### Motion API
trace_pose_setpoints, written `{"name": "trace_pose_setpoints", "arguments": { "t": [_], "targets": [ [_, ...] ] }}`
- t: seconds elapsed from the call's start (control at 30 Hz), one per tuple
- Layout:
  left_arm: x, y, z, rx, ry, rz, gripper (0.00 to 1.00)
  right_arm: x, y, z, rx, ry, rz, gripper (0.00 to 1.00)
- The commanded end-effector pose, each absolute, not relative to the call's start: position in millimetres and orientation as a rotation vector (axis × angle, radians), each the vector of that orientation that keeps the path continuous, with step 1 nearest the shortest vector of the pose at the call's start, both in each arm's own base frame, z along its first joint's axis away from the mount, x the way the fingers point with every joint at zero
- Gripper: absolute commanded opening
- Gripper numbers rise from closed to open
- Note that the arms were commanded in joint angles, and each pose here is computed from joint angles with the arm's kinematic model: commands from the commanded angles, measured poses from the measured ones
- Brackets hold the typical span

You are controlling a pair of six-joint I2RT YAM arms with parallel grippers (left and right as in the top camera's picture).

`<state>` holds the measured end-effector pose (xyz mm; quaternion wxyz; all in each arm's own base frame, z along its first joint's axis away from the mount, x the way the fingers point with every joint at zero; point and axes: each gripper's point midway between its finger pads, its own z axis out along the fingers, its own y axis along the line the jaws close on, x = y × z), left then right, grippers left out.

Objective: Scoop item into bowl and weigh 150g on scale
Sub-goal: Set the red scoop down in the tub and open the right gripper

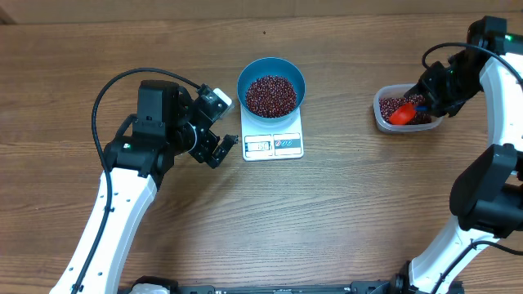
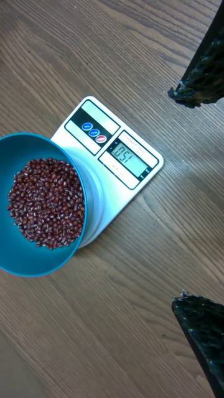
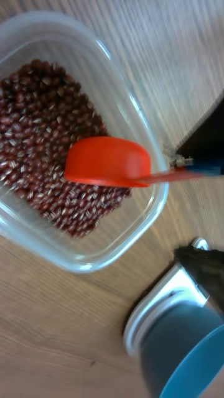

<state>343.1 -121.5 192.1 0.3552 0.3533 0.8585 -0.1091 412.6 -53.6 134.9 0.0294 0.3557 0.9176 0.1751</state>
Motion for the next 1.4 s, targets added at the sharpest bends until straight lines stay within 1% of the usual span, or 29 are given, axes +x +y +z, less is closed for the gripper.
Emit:
{"name": "trace_pose_setpoints", "arguments": {
  "t": [0.0, 0.13, 0.17, 0.2, 0.27, 0.37, 0.63, 0.7, 0.73, 0.77, 0.93, 1.07, 1.17, 1.23, 1.37],
  "targets": [
    [347, -124, 200, 0.925, 2.190, -0.289, 0.99, 402, -61, 136, 1.126, 2.848, 0.470, 0.54],
    [347, -124, 200, 0.925, 2.190, -0.289, 1.00, 397, -64, 134, 1.137, 2.865, 0.431, 0.58],
    [347, -124, 200, 0.925, 2.190, -0.289, 1.00, 396, -66, 134, 1.141, 2.869, 0.415, 0.60],
    [347, -124, 200, 0.925, 2.190, -0.289, 0.99, 393, -69, 133, 1.147, 2.879, 0.375, 0.66],
    [347, -124, 200, 0.925, 2.190, -0.289, 1.00, 387, -73, 131, 1.152, 2.900, 0.320, 0.69],
    [347, -124, 200, 0.925, 2.190, -0.289, 0.99, 379, -76, 130, 1.125, 2.939, 0.272, 0.79],
    [347, -124, 200, 0.925, 2.190, -0.289, 1.00, 382, -78, 130, 1.075, 2.938, 0.267, 0.84],
    [347, -124, 200, 0.925, 2.190, -0.289, 0.99, 381, -77, 130, 1.064, 2.947, 0.267, 0.90],
    [347, -124, 200, 0.925, 2.190, -0.289, 0.99, 380, -77, 130, 1.048, 2.957, 0.266, 0.96],
    [347, -124, 200, 0.925, 2.190, -0.289, 1.00, 374, -79, 130, 1.038, 2.981, 0.244, 1.00],
    [347, -124, 200, 0.925, 2.190, -0.289, 1.00, 348, -97, 130, 1.104, 3.045, 0.201, 1.00],
    [347, -124, 200, 0.925, 2.190, -0.289, 1.00, 340, -105, 132, 1.115, 3.059, 0.208, 1.00],
    [347, -124, 200, 0.925, 2.190, -0.289, 1.00, 342, -110, 141, 1.117, 3.020, 0.205, 1.00],
    [347, -124, 200, 0.925, 2.190, -0.289, 1.00, 348, -113, 155, 1.094, 2.969, 0.199, 1.00],
    [347, -124, 200, 0.924, 2.190, -0.289, 1.00, 362, -119, 204, 1.028, 2.801, 0.184, 1.00]
  ]
}}
